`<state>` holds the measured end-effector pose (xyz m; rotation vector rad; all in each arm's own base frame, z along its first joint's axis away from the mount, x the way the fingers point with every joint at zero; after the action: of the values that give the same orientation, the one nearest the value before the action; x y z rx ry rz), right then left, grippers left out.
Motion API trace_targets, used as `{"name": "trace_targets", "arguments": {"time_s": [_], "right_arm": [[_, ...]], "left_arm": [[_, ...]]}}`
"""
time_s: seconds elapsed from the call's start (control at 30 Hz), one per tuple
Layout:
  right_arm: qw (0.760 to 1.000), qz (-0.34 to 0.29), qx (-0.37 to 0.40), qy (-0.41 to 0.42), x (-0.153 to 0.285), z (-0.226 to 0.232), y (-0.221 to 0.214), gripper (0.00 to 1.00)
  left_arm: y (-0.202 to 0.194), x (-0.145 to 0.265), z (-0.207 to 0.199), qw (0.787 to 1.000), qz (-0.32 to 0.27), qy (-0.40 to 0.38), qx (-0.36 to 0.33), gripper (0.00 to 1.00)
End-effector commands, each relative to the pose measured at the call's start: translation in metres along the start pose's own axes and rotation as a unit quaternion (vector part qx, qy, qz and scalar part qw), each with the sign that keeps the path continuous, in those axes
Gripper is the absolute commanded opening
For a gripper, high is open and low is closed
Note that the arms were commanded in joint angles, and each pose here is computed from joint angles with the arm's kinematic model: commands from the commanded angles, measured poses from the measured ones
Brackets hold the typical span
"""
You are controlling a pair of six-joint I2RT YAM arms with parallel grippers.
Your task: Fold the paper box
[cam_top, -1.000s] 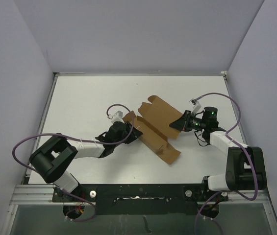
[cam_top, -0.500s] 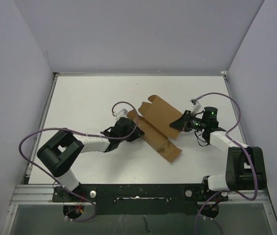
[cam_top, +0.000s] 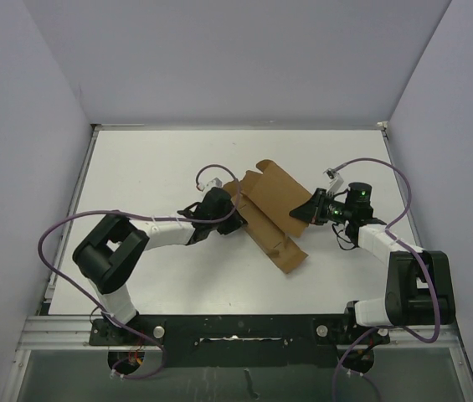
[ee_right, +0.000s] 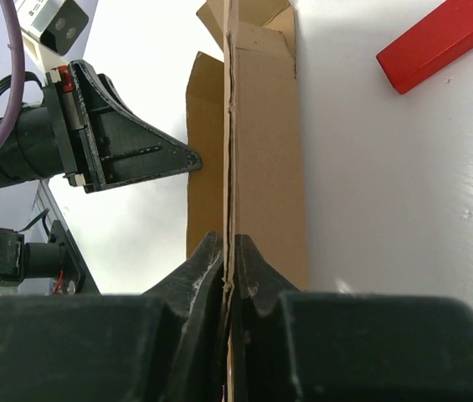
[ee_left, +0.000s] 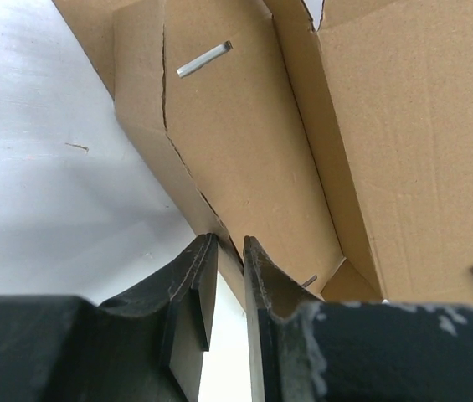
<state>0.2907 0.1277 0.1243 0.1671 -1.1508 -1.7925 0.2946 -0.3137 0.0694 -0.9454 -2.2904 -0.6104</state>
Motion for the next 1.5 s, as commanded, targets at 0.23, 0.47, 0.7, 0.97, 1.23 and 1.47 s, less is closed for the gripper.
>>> {"name": "trace_targets", "arguments": {"time_s": [0.23,0.47,0.7,0.97,1.23,1.47], "right_arm": [[0.997,-0.034,0.052,0.051,0.005,0.026,0.027,0.00],[0.993,-0.054,0.088,0.053,0.018,0.026,0.046,0.00],[0.985,-0.080,0.132,0.070,0.037,0.034,0.063,0.00],[0.965,-0.071,0.227,0.110,0.053,0.056,0.075,0.00],[0.945,-0.075,0.286,0.141,0.065,0.071,0.079,0.00],[0.934,-0.075,0.306,0.171,0.070,0.079,0.079,0.00]], "left_arm": [[0.010,0.037,-0.011,0.999,-0.002,-0.041,-0.010,0.39],[0.020,0.075,0.006,0.993,0.006,-0.116,-0.012,0.49],[0.043,0.124,0.024,0.982,-0.001,-0.177,-0.063,0.61],[0.097,0.159,0.010,0.950,-0.112,-0.236,-0.172,0.80],[0.113,0.156,-0.019,0.914,-0.081,-0.327,-0.225,0.68],[0.108,0.167,-0.041,0.888,-0.065,-0.397,-0.221,0.51]]}}
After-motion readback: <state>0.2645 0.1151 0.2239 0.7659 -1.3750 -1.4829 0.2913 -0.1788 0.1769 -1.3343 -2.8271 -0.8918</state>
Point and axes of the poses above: each gripper's point midway between its finger pads, its own x axis back along the fingers, its own z axis along the line the jaws close on, y = z × x, the point moved 3 cm from there along x, back along the fingers, and after that the axes turned 14 degrees about x, right-handed, at the moved point
